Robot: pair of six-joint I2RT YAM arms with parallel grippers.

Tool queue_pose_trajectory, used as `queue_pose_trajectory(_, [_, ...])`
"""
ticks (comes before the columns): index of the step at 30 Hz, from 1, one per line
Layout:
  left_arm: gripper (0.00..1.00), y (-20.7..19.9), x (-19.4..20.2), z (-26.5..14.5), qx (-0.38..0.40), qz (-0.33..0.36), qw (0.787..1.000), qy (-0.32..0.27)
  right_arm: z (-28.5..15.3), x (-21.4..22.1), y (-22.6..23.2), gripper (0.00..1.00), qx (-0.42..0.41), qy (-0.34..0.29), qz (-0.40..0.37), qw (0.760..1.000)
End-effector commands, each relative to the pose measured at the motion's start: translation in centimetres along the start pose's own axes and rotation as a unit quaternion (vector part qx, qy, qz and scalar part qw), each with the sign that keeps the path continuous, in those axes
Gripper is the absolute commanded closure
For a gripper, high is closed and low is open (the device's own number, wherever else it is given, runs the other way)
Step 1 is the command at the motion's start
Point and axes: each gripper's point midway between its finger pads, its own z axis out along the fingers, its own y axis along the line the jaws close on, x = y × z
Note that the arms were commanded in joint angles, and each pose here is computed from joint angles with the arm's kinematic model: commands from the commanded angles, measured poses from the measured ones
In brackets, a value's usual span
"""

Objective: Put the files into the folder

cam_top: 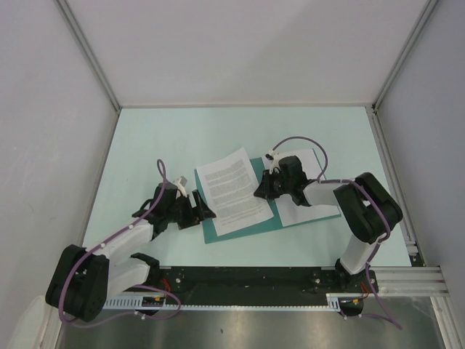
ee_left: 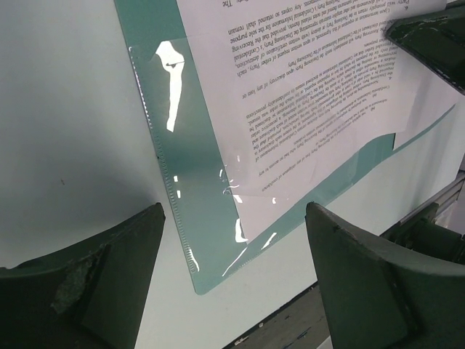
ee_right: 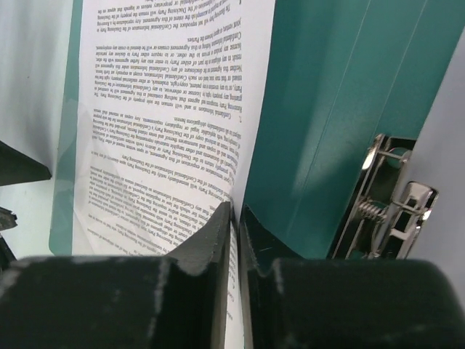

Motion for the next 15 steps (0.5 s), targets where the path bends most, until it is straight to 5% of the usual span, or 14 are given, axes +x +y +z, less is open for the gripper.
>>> queue_pose_trajectory(1, [0.14,1.5,2.0,0.3,-0.017,-0.017,0.999,0.027,0.1,-1.5,1.9,0.91,-0.001,-0.022,-0.008,1.0])
queue_pose_trajectory(4, [0.14,1.3,1.9,0.3,-0.016,-0.017,0.999,0.025,0.6,-1.1,2.3,1.0,-0.004,-0.019,0.005,1.0])
queue_pose_trajectory(15, [0.14,1.4,1.9,0.0,-0.019,-0.011,0.999,0.025,0.0,-0.5,3.1,1.0,0.006,-0.035,0.041,0.999])
